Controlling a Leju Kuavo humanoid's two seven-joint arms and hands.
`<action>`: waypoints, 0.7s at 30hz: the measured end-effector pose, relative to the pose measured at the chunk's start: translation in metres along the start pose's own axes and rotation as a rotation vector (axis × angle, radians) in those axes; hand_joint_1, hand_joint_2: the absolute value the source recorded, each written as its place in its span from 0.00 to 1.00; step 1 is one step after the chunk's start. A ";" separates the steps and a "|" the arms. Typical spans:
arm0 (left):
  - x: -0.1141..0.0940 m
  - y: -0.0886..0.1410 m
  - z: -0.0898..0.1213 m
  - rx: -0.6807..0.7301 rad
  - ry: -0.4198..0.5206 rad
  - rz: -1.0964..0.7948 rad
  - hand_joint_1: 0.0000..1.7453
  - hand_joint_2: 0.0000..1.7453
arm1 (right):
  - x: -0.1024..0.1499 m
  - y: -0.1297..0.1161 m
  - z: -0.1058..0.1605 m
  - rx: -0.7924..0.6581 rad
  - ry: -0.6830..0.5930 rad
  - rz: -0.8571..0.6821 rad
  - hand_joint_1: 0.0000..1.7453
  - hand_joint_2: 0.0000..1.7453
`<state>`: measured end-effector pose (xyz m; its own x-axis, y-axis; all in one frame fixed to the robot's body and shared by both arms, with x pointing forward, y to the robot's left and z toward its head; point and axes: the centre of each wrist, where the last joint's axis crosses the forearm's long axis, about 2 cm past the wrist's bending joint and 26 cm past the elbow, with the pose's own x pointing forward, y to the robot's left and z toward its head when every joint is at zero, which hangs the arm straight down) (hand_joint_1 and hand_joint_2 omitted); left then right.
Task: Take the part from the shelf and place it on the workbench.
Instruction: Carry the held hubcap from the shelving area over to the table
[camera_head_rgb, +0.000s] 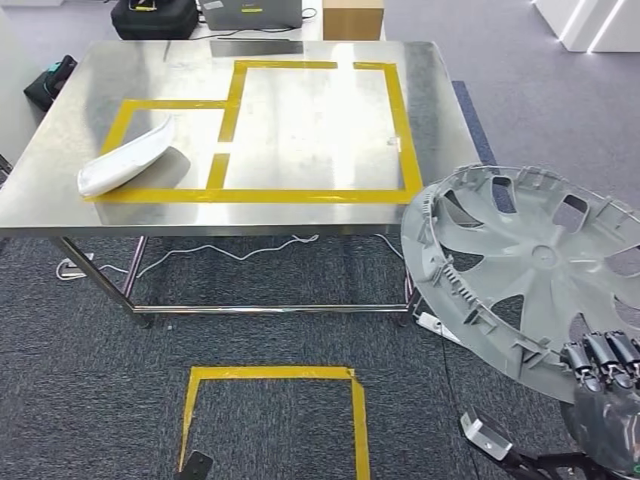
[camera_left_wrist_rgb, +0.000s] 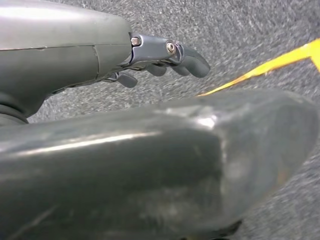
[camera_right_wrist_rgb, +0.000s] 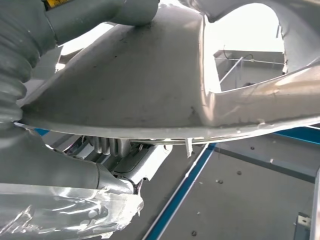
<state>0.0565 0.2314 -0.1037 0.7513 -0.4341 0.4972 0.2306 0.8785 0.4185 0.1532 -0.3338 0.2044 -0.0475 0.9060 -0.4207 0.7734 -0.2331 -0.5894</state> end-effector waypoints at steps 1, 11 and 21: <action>0.000 0.000 0.000 0.000 0.001 0.000 0.00 0.00 | 0.000 0.000 0.000 0.001 0.000 -0.001 1.00 1.00; 0.012 -0.002 -0.003 0.033 0.014 0.053 0.00 0.00 | 0.000 -0.001 0.000 0.001 -0.007 0.002 1.00 1.00; 0.001 0.000 0.000 0.053 0.050 0.068 0.00 0.00 | 0.003 -0.002 0.003 0.011 -0.006 -0.006 1.00 1.00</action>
<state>0.0574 0.2314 -0.1034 0.7942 -0.3621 0.4880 0.1460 0.8932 0.4252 0.1499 -0.3319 0.2023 -0.0556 0.9051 -0.4215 0.7662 -0.2320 -0.5992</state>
